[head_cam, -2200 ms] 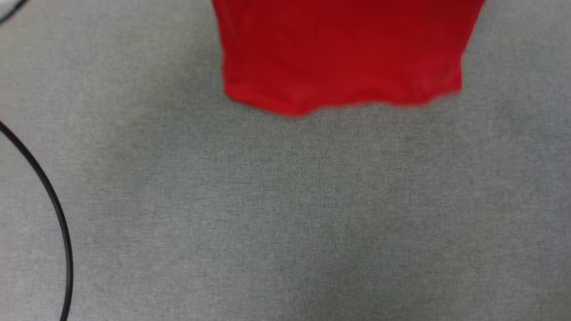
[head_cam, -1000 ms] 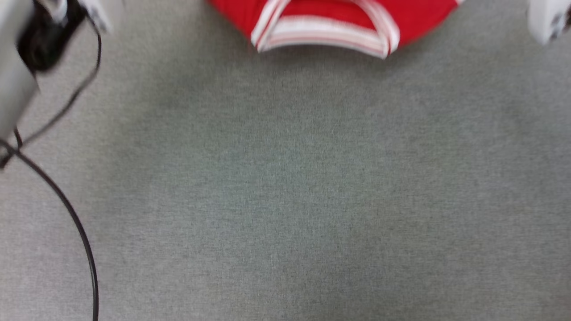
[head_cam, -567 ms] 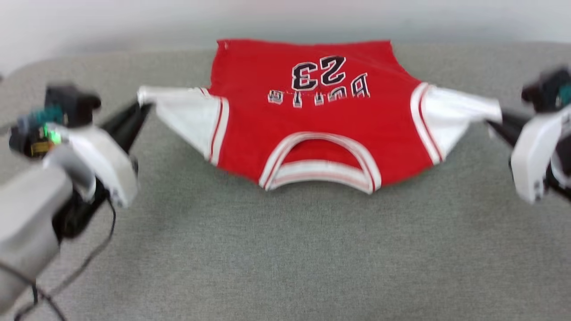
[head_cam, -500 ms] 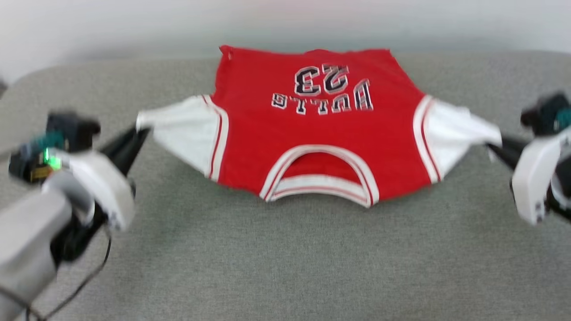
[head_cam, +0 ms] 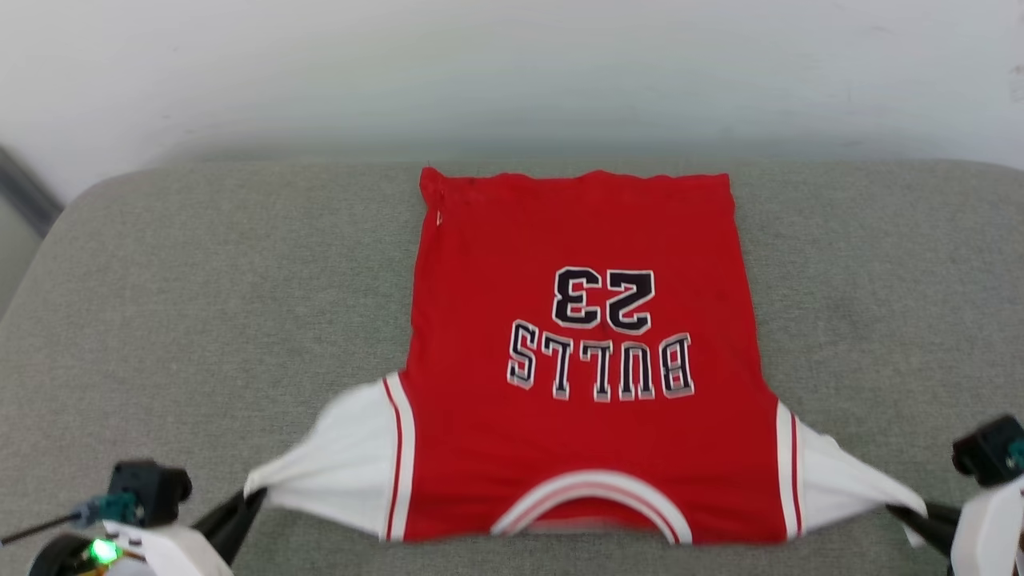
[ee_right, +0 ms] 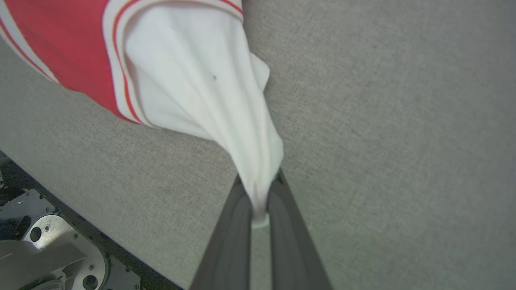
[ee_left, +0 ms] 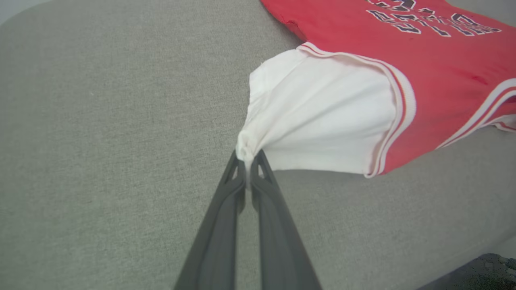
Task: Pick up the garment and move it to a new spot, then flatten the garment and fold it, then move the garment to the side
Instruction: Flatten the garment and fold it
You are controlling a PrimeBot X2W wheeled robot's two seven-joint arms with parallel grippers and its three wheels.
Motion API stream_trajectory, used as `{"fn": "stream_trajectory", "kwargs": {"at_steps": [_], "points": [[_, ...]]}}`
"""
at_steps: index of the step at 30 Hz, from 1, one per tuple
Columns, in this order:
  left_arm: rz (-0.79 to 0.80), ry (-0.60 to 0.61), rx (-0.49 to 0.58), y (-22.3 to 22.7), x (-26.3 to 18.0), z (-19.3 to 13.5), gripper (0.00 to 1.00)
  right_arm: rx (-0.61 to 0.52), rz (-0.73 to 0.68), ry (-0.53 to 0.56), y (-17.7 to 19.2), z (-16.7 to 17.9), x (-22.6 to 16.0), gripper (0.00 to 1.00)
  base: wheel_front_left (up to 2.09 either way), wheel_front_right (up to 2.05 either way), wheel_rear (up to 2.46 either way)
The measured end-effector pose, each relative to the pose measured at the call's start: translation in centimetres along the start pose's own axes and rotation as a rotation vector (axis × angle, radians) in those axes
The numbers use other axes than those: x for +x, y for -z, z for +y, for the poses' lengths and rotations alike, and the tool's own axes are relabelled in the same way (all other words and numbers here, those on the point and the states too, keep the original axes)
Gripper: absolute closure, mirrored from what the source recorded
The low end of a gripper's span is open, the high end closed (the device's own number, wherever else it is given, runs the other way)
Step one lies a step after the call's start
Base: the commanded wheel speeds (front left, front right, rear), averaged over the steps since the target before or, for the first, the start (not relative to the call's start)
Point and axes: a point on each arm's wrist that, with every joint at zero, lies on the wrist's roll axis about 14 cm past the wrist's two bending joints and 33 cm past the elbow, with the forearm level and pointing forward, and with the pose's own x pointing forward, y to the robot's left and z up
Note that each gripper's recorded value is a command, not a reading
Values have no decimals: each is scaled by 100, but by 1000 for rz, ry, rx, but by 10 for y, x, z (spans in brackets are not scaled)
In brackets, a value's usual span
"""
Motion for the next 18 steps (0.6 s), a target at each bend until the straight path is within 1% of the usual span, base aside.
{"fn": "stream_trajectory", "kwargs": {"at_steps": [2, 5, 10, 12, 15, 16, 17, 18], "points": [[48, 0, -19, 21, -10, -3, 100, 41, 46, -14, 21, 7, -3, 100, 0, 0, 0], [78, -9, -49, 36, -17, -6, 100, 87, 119, -27, 50, 15, -9, 100, 0, 0, 0], [130, -12, -77, 61, -25, -12, 100, 132, 222, -42, 82, 25, -19, 100, 0, 0, 0], [127, -15, -82, 61, -23, -12, 100, 147, 248, -51, 89, 30, -23, 100, 0, 0, 0], [129, -12, -87, 64, -20, -15, 100, 141, 240, -40, 84, 27, -23, 100, 0, 0, 0], [126, -6, -87, 64, -18, -17, 100, 142, 239, -37, 83, 26, -23, 84, 0, 0, 0], [121, -3, -87, 62, -16, -18, 100, 146, 231, -34, 81, 26, -21, 0, 0, 0, 0], [112, -3, -86, 60, -14, -18, 100, 145, 221, -29, 78, 24, -20, 0, 0, 0, 0]]}}
